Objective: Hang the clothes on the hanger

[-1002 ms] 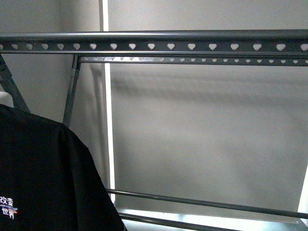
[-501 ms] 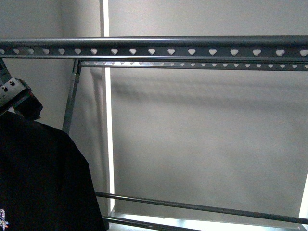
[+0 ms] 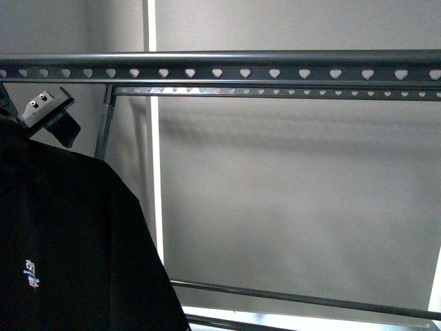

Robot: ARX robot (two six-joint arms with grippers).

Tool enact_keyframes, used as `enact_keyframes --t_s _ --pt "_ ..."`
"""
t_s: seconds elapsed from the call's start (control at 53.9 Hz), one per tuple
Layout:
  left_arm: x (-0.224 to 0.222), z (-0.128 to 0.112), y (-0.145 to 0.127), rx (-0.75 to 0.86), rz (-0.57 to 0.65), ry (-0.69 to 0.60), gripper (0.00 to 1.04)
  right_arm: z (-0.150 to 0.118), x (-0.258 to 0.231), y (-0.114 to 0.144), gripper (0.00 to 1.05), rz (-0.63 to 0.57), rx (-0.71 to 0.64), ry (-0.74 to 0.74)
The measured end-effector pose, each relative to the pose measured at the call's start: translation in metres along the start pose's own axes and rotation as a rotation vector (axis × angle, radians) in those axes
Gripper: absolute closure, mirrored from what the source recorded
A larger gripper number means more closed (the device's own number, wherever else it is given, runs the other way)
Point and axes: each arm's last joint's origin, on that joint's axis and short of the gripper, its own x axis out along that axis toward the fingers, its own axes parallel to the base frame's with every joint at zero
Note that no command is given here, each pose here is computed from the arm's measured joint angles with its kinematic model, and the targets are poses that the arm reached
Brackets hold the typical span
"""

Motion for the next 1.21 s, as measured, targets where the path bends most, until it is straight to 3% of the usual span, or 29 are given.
enact_keyframes --t_s 0.13,0.501,0.723,0.89,1.057,1.206 --pt "0.008 0.000 -0.006 0.014 0.028 0.020 0.56 0.000 0.000 0.000 0.07 0.000 0.000 0.000" --pt "-0.008 -0.014 0.006 0.071 -0.021 0.134 0.99 0.000 0.000 0.000 0.07 0.000 0.000 0.000" --pt "-0.053 -0.033 0.042 0.218 -0.086 0.332 1.00 0.000 0.000 0.000 0.07 0.000 0.000 0.000" --pt "-0.100 -0.043 0.068 0.379 -0.268 0.548 1.01 0.000 0.000 0.000 0.07 0.000 0.000 0.000" --pt "-0.135 -0.032 0.083 0.587 -0.487 0.698 1.01 0.000 0.000 0.000 0.07 0.000 0.000 0.000" --pt "-0.135 -0.011 0.084 0.854 -0.621 0.660 1.01 0.000 0.000 0.000 0.07 0.000 0.000 0.000"
